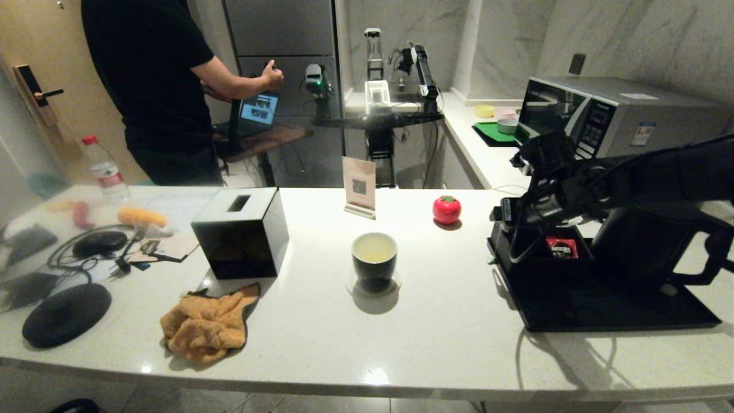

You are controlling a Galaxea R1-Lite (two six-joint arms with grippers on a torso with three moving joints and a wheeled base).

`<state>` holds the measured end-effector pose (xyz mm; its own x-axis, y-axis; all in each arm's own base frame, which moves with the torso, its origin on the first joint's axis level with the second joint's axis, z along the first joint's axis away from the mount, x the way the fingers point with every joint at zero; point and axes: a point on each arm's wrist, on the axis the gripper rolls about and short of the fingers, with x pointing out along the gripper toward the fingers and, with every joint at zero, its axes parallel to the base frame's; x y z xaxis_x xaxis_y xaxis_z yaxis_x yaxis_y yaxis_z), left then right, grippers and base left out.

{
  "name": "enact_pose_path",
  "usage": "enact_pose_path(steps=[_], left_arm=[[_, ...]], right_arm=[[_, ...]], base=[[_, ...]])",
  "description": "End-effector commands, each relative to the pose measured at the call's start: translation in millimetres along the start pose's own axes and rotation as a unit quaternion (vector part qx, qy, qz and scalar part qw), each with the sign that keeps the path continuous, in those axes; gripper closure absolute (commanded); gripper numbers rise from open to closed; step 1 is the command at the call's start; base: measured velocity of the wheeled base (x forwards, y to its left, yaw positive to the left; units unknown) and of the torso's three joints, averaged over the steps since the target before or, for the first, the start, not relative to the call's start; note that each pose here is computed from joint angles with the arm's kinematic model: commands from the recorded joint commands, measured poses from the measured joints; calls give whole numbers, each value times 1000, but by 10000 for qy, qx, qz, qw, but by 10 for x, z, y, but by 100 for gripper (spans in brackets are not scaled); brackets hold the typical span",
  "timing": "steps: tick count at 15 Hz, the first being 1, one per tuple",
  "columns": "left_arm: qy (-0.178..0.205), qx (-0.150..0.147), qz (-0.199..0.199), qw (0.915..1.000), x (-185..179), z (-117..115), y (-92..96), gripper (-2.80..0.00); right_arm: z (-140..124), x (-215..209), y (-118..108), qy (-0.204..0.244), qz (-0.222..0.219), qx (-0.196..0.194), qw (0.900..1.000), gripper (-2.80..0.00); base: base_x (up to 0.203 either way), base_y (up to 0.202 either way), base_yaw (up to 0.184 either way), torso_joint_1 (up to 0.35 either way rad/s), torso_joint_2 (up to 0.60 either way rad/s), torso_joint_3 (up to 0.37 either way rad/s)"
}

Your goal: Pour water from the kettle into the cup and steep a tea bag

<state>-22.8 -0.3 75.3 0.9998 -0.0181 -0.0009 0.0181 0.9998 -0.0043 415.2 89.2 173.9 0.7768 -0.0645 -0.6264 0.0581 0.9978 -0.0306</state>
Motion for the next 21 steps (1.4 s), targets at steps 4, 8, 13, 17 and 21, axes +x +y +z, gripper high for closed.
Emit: enact_pose_path(steps=[4, 8, 13, 17, 21], left_arm=[[3, -2, -1, 10000, 0, 0, 0, 0], [3, -2, -1, 10000, 0, 0, 0, 0], [3, -2, -1, 10000, 0, 0, 0, 0], [3, -2, -1, 10000, 0, 0, 0, 0], [3, -2, -1, 10000, 0, 0, 0, 0]], right_arm=[[-25, 56, 22, 27, -9, -18, 10000, -280], [-41, 90, 35, 45, -9, -30, 10000, -280], [-42, 99, 37, 43, -13, -34, 10000, -280], [-44, 96, 56, 36, -2, -74, 10000, -280], [-64, 116, 106, 59, 28, -119, 9999, -280]], base=[[0, 0, 0, 0, 0, 0], [0, 0, 0, 0, 0, 0], [0, 0, 0, 0, 0, 0], [0, 0, 0, 0, 0, 0], [0, 0, 0, 0, 0, 0]])
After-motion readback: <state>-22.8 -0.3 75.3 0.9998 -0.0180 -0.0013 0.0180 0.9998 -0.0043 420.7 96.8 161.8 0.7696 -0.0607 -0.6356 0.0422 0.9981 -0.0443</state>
